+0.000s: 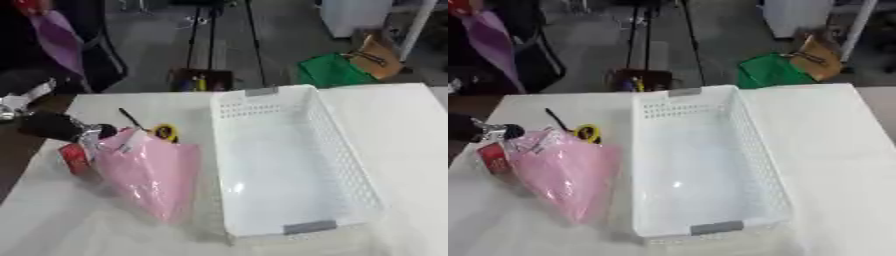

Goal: Pick up objects on the table and place them in the box.

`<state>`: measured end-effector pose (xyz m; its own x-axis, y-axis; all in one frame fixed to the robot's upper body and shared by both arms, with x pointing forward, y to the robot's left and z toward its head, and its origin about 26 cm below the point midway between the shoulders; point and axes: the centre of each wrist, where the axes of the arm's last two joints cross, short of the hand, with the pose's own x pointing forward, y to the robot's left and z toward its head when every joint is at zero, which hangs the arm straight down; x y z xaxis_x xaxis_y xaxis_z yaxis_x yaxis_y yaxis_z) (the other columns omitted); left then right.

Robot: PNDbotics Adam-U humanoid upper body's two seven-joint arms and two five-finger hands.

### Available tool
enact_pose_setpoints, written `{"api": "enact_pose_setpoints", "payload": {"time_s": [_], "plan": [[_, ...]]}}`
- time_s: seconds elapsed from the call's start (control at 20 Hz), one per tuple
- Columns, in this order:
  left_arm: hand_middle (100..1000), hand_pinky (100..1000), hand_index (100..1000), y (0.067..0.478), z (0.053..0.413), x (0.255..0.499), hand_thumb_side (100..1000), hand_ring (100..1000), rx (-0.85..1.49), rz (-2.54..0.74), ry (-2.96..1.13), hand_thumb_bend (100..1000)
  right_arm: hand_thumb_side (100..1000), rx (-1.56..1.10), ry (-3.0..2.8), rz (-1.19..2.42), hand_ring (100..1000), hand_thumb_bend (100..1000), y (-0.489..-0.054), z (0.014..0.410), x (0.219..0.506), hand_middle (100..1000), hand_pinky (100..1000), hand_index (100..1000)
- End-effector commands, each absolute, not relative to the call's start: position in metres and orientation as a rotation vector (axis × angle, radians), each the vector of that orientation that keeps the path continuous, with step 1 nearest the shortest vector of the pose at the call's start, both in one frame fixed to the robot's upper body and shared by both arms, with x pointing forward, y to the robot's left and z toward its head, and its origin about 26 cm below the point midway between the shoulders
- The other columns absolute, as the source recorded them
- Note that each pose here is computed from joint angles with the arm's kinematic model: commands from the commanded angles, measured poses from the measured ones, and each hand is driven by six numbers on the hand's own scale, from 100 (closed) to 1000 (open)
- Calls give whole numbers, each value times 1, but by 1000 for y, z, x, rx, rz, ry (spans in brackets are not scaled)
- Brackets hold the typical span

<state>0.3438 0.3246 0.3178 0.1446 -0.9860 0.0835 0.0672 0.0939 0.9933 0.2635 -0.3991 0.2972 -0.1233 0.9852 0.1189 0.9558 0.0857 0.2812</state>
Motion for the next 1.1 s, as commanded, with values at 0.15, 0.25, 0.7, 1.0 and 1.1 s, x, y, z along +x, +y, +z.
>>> {"api": "enact_pose_setpoints", "payload": {"time_s": [0.15, 0.25, 0.7, 1.0, 1.1], "plan": [[1000, 995, 1000, 344, 334, 348, 694, 1000, 894, -817, -850, 701, 752, 1990, 2217, 444, 670, 100, -400, 306, 257, 716, 708, 789], [1000, 995, 1000, 350, 334, 351, 681, 1000, 879, -795, -841, 707, 752, 1991, 2219, 444, 671, 100, -400, 305, 257, 716, 708, 790], [1000, 989, 1000, 352, 324, 352, 591, 1000, 856, -833, -804, 730, 753, 2008, 2223, 445, 672, 100, -402, 302, 256, 716, 709, 790], [1000, 987, 1000, 346, 313, 349, 550, 1000, 844, -890, -780, 721, 754, 2004, 2230, 447, 671, 100, -402, 302, 257, 716, 709, 789], [1000, 988, 1000, 345, 308, 349, 532, 1000, 834, -905, -768, 723, 754, 2003, 2233, 451, 672, 100, -402, 302, 257, 716, 709, 788]]}}
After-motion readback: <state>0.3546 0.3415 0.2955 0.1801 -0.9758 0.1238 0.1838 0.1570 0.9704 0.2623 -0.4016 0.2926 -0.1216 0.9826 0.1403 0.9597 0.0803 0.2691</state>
